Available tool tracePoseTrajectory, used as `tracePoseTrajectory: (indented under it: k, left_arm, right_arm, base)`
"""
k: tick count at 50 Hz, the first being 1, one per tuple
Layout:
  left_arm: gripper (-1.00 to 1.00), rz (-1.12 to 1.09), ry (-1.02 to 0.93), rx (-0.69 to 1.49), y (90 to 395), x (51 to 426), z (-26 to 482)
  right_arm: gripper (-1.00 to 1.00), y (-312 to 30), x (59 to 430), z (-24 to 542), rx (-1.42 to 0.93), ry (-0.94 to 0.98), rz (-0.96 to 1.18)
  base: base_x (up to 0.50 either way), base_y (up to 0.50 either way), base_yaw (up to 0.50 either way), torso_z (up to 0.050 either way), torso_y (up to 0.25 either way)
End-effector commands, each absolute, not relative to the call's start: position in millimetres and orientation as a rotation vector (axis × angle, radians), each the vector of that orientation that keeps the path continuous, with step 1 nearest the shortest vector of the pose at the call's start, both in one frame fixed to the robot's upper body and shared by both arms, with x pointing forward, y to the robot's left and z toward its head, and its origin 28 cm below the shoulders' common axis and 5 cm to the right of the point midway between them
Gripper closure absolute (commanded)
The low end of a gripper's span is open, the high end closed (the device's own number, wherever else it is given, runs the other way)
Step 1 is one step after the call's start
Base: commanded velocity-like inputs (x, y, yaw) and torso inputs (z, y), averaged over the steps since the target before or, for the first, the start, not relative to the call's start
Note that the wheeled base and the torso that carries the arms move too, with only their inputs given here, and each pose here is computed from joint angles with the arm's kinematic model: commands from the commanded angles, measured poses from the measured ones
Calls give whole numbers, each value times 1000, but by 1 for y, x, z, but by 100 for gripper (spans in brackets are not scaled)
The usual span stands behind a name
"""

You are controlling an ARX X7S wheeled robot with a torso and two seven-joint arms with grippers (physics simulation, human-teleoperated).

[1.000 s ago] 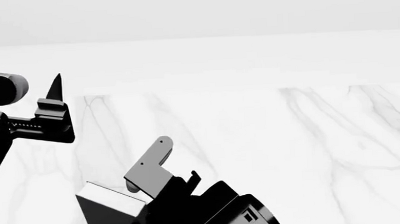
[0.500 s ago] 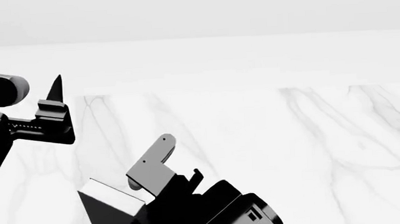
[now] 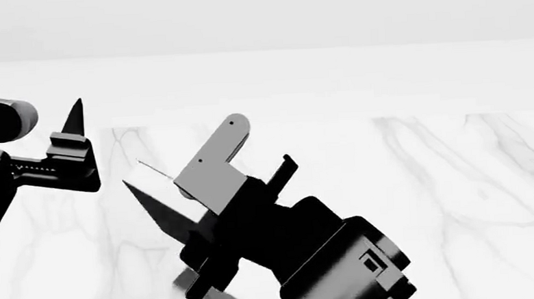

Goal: Pick up the book on the left and place it on top of the shelf.

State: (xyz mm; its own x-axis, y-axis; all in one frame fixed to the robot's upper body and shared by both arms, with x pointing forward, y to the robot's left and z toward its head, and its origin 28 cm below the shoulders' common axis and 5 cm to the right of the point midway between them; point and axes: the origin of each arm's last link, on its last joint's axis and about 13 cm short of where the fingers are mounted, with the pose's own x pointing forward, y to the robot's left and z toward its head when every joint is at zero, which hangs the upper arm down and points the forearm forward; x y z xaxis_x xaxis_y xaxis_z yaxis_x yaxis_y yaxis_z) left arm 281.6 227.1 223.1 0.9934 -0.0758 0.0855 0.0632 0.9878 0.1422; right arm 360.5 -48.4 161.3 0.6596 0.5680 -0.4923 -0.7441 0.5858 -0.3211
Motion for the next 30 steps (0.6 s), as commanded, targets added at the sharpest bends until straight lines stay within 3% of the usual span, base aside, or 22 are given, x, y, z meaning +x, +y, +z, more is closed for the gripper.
tracePoseTrajectory:
  k: [1,15,30]
  left_arm:
    - [-100,-71,-93,139,227,281,224]
    - [-100,-74,-95,143,226,282,225]
    - [-100,-74,-99,145,226,281,226]
  right_arm:
    - [100,-58,360,191,-921,15,413]
    - [100,-71,360,217,-1186,-187,144]
    - [100,-106,412,228,-1526,-226,-301]
  base:
    - [0,0,0,0,0]
    - [0,0,0,0,1]
    - [0,0,0,0,1]
